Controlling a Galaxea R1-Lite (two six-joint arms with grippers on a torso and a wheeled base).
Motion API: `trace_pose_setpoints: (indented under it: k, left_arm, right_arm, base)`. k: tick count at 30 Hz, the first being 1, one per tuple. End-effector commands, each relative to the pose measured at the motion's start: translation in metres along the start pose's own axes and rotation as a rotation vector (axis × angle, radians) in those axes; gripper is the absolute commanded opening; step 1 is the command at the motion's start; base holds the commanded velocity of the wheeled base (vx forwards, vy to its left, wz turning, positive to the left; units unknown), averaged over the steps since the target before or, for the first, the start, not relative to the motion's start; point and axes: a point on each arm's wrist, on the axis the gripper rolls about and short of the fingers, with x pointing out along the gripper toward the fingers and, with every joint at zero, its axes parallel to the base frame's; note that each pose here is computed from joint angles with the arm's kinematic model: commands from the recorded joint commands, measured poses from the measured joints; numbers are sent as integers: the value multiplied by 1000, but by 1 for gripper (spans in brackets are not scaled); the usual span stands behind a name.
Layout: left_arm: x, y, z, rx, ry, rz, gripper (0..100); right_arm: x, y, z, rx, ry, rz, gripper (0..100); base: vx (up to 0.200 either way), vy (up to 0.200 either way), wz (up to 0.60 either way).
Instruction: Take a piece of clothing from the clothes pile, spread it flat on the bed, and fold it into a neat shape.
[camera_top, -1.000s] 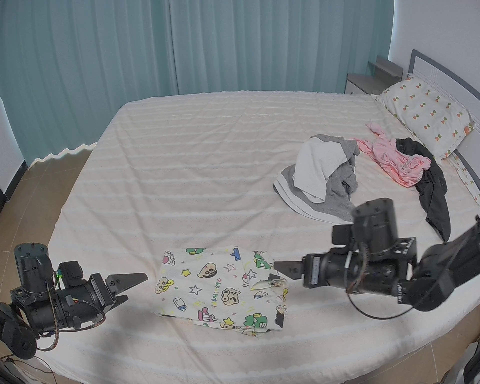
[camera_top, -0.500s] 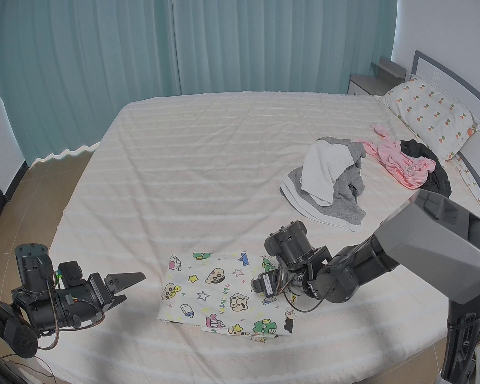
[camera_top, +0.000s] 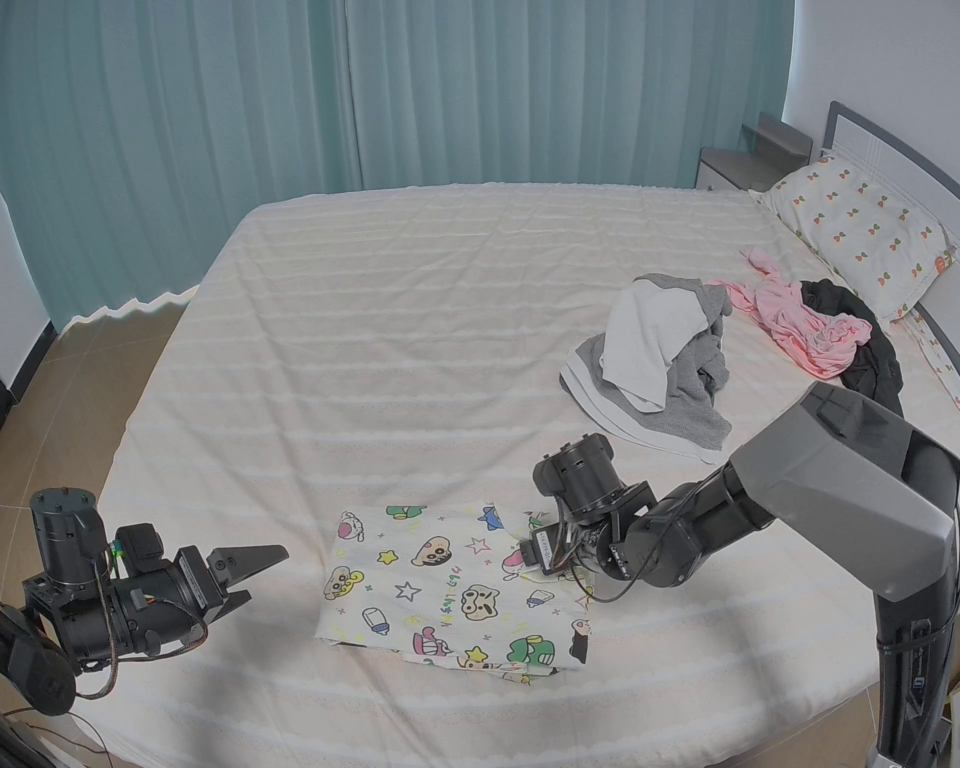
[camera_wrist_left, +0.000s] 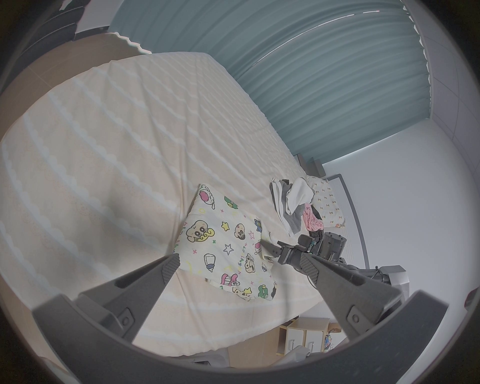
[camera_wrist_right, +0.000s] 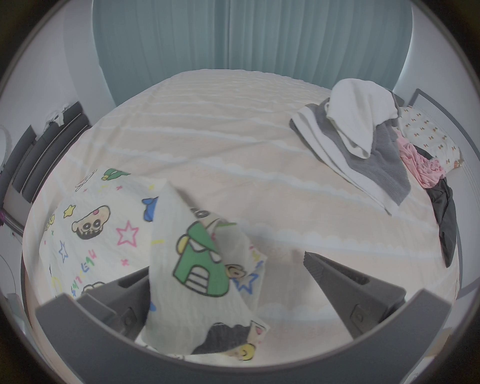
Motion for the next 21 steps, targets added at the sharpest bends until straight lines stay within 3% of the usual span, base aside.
trace_pose_setpoints:
  k: [1,14,21]
  left_arm:
    - [0,1,0,-3,1,4,100]
    - [1,2,1,-5,-1,8,100]
    - [4,5,1,-13,7,22,100]
  right_arm:
    - [-9,-21,14,49,-31,-25,100]
    - [-4,-62,24,122,-43,-93,100]
    - [-3,-79,38,216,-155,-59,100]
  base:
    - [0,0,0]
    - [0,0,0]
    - [0,0,0]
